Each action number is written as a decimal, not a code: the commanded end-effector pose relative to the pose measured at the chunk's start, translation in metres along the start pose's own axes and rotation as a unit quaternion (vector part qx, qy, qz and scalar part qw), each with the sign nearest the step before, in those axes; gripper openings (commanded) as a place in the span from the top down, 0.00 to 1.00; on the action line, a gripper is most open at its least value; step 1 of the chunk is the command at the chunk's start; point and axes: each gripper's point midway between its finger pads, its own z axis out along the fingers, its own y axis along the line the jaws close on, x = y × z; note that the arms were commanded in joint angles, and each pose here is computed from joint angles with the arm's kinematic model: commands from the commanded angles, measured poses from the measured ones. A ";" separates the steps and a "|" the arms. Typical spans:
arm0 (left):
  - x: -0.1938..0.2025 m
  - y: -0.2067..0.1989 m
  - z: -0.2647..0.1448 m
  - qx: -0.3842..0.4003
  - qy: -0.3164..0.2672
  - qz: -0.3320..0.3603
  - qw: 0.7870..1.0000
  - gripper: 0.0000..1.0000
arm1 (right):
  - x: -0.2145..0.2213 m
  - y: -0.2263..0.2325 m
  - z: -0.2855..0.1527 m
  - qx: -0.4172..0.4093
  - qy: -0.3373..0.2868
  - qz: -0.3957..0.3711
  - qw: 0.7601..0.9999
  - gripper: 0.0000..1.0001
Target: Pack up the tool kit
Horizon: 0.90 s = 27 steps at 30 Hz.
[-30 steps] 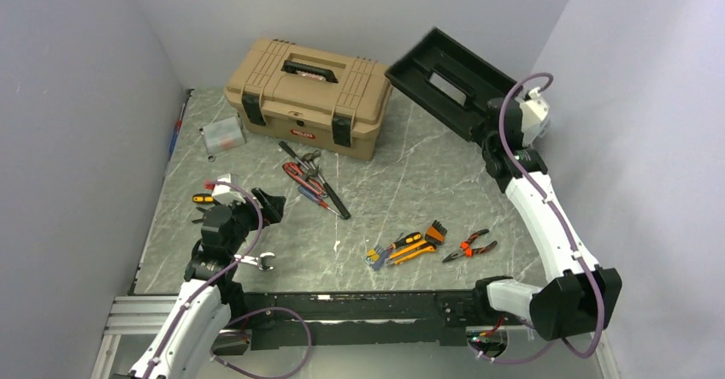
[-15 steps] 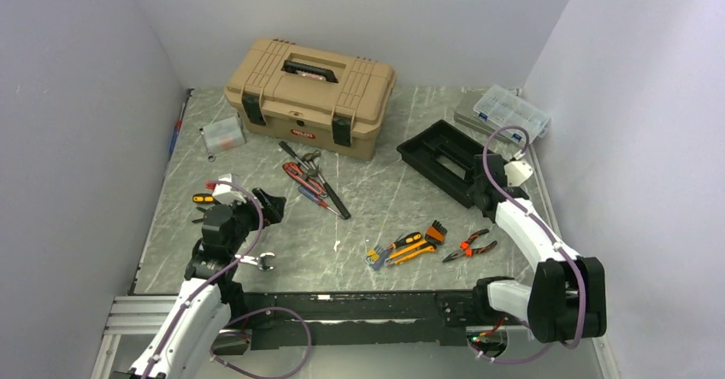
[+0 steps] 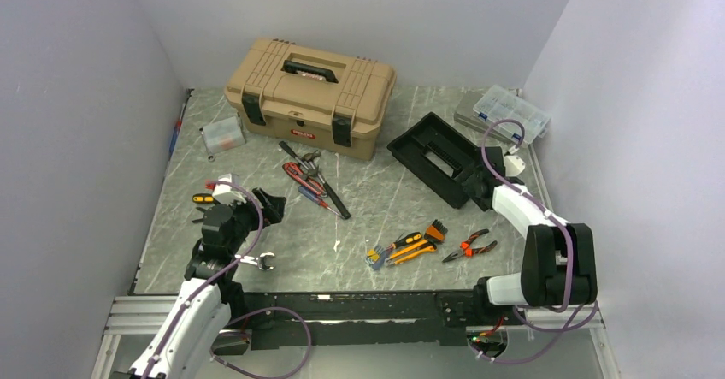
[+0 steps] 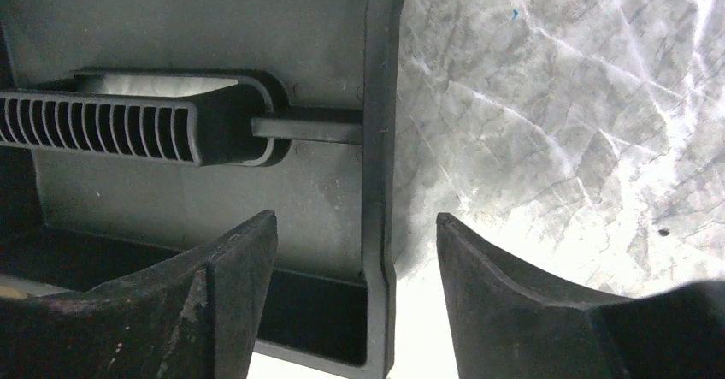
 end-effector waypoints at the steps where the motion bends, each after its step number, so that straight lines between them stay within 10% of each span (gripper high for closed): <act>1: -0.011 -0.010 0.002 0.018 -0.013 0.011 1.000 0.01 | -0.024 0.016 -0.012 -0.028 -0.029 0.002 0.999 0.28; 13: -0.010 -0.011 0.004 0.021 -0.005 0.013 1.000 0.01 | -0.065 0.076 -0.100 -0.160 -0.101 -0.181 0.965 0.06; 27: -0.038 -0.016 -0.001 -0.013 -0.024 -0.027 0.999 0.01 | -0.018 0.226 -0.201 -0.436 -0.099 -0.341 0.827 0.03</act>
